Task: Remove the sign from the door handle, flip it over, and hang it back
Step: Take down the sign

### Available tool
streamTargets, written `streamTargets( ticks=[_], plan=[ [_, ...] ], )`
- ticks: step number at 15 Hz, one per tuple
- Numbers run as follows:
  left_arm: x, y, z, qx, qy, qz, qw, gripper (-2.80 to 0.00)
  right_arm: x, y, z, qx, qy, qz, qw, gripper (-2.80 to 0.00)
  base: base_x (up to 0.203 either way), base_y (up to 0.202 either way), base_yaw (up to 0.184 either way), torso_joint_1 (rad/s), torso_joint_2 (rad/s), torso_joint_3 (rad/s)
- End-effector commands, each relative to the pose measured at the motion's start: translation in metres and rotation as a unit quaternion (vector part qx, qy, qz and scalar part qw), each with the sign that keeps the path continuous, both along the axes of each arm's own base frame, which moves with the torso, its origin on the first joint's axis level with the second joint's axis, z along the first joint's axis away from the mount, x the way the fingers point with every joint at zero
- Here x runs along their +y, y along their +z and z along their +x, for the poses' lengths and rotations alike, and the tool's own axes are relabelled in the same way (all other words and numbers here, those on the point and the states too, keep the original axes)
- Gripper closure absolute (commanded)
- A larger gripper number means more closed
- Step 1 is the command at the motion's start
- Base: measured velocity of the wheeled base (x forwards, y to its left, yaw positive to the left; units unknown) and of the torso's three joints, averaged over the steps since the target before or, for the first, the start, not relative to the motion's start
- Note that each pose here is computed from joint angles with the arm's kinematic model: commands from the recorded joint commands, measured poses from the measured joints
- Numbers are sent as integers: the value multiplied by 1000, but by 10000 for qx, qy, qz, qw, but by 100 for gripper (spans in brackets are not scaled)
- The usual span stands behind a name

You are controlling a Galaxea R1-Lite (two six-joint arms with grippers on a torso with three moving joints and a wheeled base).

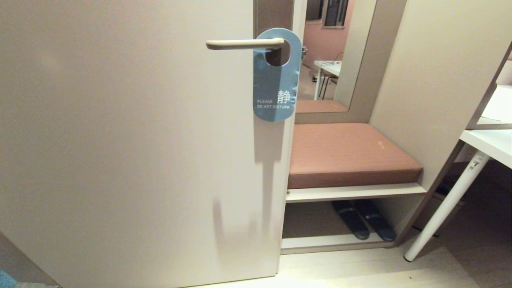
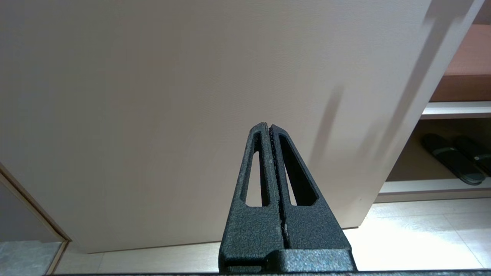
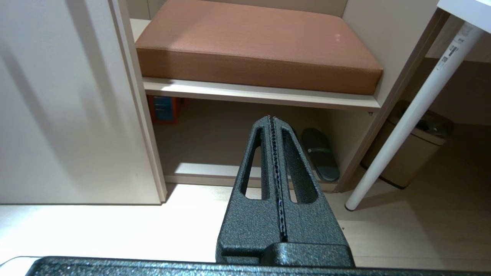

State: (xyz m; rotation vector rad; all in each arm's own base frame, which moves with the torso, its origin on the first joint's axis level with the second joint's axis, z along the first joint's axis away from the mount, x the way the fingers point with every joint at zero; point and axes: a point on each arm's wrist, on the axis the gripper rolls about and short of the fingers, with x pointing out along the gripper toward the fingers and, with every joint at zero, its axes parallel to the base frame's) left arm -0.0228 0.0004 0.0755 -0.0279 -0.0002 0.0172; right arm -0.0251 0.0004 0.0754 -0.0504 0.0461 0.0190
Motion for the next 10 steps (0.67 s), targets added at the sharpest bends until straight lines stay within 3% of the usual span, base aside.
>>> streamTargets(
  ticks=[1, 10],
  plan=[
    [0, 0, 0, 0, 3, -6, 10000, 0, 0, 0, 0, 5, 3, 9, 10000, 0, 0, 0, 0, 0, 0, 0],
    [0, 0, 0, 0, -2, 1, 10000, 0, 0, 13, -5, -53, -13, 102, 9999, 0, 0, 0, 0, 0, 0, 0]
  ],
)
